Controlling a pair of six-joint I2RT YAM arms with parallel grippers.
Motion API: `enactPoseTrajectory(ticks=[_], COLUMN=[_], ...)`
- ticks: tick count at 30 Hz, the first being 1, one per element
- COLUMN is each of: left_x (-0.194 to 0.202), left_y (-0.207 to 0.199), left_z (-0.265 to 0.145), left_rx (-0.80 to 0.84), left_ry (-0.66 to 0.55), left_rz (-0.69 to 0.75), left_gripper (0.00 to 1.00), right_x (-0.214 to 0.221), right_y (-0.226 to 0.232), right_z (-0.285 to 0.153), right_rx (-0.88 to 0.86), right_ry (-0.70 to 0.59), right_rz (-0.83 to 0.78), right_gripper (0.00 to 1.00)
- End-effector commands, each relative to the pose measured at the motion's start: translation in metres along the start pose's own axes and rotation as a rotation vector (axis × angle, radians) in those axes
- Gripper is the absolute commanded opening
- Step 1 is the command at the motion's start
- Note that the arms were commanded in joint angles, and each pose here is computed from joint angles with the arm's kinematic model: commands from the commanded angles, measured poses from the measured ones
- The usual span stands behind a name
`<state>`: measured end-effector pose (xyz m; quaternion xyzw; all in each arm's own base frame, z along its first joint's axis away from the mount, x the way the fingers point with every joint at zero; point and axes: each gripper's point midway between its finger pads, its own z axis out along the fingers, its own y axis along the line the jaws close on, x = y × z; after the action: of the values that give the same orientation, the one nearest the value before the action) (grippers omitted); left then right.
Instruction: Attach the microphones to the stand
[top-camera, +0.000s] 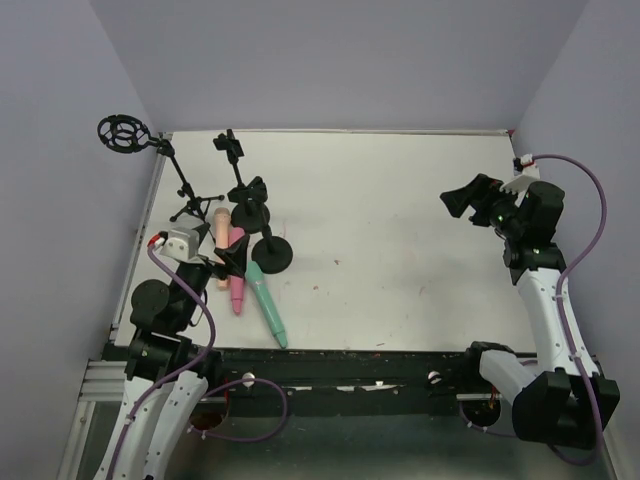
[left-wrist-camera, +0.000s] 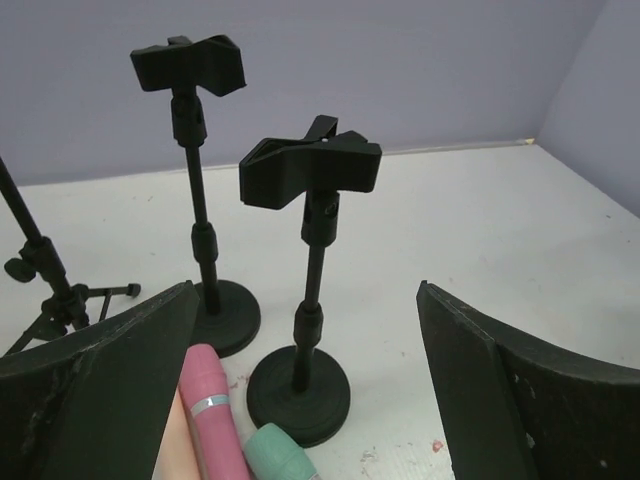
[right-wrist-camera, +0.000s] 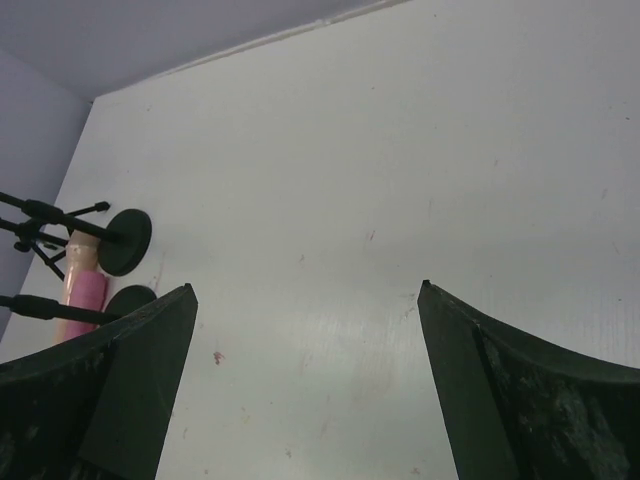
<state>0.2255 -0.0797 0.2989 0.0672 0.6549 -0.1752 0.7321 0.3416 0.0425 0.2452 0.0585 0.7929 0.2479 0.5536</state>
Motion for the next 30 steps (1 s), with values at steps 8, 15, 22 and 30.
enactPoseTrajectory(ticks=[8,15,22,30], left_x=[0.009,0.053,0.079,0.082], left_y=[-0.026,-0.023,-0.02,-0.016], left_z=[0.001,0.009,0.029,0.068], left_rx=[0.141,0.109,0.108,0.086], left_ry=[-0.074,-0.036,0.019,-0.019], left_rz=[-0.153,-0.391,-0.339,-0.221], left_gripper=[0.99,0.99,0.99,0.93], right_x=[-0.003,0.047,0.071,0.069], right_y=[0.02,0.039,0.065,0.068], right_z=[-0.012,-0.019,-0.036,-0.038], right_rx=[-0.092,-0.354,-0.567,-0.574], right_ry=[-0.029,0.052,0.114,0.106], right_rz=[-0.076,-0.333,-0.406,-0.432], right_gripper=[1.0,1.0,1.0,1.0])
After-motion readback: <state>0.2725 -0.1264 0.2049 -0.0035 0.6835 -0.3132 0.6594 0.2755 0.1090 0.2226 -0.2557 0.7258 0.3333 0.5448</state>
